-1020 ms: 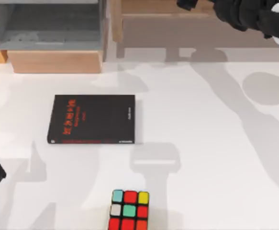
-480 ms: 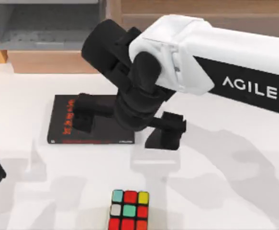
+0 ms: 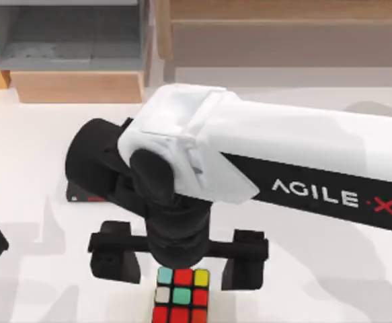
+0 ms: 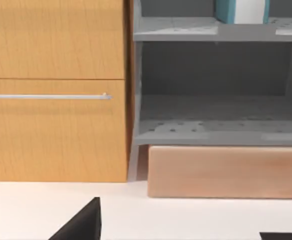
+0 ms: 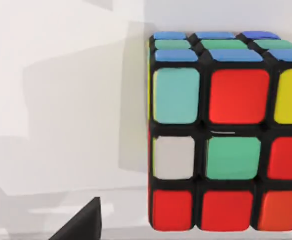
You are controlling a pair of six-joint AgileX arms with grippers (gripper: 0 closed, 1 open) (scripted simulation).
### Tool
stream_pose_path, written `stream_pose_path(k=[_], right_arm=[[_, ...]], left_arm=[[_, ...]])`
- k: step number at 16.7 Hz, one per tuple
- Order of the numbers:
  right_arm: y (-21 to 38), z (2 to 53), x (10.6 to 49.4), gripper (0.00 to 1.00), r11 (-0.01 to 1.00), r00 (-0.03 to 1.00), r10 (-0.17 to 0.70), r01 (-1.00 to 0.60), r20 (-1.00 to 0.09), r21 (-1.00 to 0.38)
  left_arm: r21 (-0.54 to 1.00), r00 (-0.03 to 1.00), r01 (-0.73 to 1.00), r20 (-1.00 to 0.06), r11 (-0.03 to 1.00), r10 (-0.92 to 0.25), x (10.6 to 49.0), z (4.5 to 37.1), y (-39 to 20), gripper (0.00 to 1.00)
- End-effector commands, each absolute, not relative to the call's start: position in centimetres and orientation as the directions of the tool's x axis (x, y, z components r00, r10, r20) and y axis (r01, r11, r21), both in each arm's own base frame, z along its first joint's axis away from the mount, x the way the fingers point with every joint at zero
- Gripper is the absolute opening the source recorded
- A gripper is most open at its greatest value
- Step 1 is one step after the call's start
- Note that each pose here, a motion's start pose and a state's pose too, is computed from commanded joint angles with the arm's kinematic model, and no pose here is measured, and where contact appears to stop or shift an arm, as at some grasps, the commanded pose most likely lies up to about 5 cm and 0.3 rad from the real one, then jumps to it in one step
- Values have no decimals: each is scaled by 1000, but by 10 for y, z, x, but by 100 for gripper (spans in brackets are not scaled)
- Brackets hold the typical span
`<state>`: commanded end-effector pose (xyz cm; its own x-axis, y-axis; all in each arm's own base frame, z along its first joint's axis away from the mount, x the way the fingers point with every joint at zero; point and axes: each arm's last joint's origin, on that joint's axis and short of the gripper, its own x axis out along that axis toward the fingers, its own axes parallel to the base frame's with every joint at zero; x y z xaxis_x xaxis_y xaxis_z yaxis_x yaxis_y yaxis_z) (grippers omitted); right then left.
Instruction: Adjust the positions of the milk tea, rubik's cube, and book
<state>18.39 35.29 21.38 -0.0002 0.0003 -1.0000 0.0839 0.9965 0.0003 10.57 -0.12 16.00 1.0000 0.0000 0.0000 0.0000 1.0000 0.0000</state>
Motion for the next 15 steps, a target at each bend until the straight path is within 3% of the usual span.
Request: stream_pose_path(k=[5, 15], right_arm=[[353, 210, 185, 100, 996, 0, 3, 85, -1000, 3], [353, 154, 184, 100, 996, 0, 0, 84, -1000, 0]], left_arm=[[0, 1000, 0, 0, 1000, 0, 106, 160, -1, 100], [0, 1000, 0, 0, 1000, 0, 106, 160, -1, 100]])
